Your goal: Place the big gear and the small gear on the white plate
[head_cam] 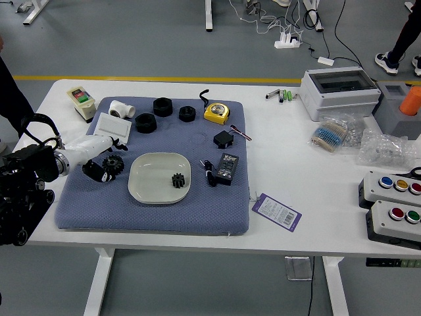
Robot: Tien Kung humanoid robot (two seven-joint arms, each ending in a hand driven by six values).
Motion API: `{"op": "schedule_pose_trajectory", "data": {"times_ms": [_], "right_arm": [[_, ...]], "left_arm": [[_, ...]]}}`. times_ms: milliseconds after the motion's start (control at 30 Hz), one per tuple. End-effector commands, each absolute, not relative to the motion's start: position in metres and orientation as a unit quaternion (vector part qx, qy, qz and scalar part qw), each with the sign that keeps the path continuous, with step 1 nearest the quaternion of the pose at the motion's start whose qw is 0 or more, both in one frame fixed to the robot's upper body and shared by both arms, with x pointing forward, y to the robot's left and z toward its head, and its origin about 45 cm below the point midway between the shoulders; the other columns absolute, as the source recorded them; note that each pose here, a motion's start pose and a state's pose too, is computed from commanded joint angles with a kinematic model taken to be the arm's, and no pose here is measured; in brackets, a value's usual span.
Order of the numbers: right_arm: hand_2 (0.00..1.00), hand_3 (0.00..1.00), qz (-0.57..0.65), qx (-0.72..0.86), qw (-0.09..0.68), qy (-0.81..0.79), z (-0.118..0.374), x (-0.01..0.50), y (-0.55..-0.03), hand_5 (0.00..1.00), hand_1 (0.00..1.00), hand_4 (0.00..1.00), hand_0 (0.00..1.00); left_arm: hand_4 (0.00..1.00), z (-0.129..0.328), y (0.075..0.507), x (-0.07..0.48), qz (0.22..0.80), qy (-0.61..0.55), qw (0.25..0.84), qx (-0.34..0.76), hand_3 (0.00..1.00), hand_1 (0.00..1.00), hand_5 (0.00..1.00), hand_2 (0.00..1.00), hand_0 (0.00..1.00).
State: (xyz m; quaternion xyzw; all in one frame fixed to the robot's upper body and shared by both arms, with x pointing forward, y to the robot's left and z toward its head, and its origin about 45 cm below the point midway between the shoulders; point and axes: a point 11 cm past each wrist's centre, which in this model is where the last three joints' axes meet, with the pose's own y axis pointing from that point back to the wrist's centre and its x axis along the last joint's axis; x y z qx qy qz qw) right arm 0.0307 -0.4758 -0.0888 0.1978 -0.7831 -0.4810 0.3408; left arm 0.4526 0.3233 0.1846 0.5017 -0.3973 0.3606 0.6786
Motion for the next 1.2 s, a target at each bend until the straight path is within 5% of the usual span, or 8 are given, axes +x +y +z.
{"op": "schedule_pose_trajectory", "data": {"times_ms": [433, 467, 633, 667, 1200], "right_arm": [[0.75, 0.566, -0.481, 0.199, 0.341, -0.783, -0.0887, 0.0319, -0.4755, 0.655, 0.714, 0.795, 0.711], [0.75, 0.566, -0.481, 0.199, 0.341, -0.783, -0.0887, 0.032, -0.4756, 0.655, 0.714, 0.795, 0.711], [0.75, 0.566, -0.48, 0.2, 0.341, -0.783, -0.0886, 0.0326, -0.4758, 0.655, 0.714, 0.795, 0.711], [0.75, 0.566, -0.48, 0.2, 0.341, -0.783, -0.0885, 0.0328, -0.4758, 0.655, 0.714, 0.795, 0.711], [0.75, 0.566, -0.482, 0.199, 0.343, -0.782, -0.0894, 0.0298, -0.4745, 0.654, 0.714, 0.796, 0.711]], "left_arm": [[0.752, 0.1766, 0.324, 0.4546, 0.364, -0.377, 0.684, 0.507, 0.795, 0.727, 0.002, 0.781, 0.624], [0.601, 0.1765, 0.324, 0.4546, 0.364, -0.377, 0.685, 0.507, 0.628, 0.656, 0.002, 0.725, 0.534], [0.601, 0.1758, 0.3227, 0.455, 0.362, -0.378, 0.685, 0.507, 0.628, 0.656, 0.002, 0.725, 0.534], [0.455, 0.1753, 0.323, 0.4549, 0.362, -0.377, 0.685, 0.508, 0.564, 0.515, 0.002, 0.584, 0.488], [0.325, 0.1812, 0.3224, 0.455, 0.362, -0.387, 0.681, 0.505, 0.501, 0.418, 0.002, 0.472, 0.391]]}}
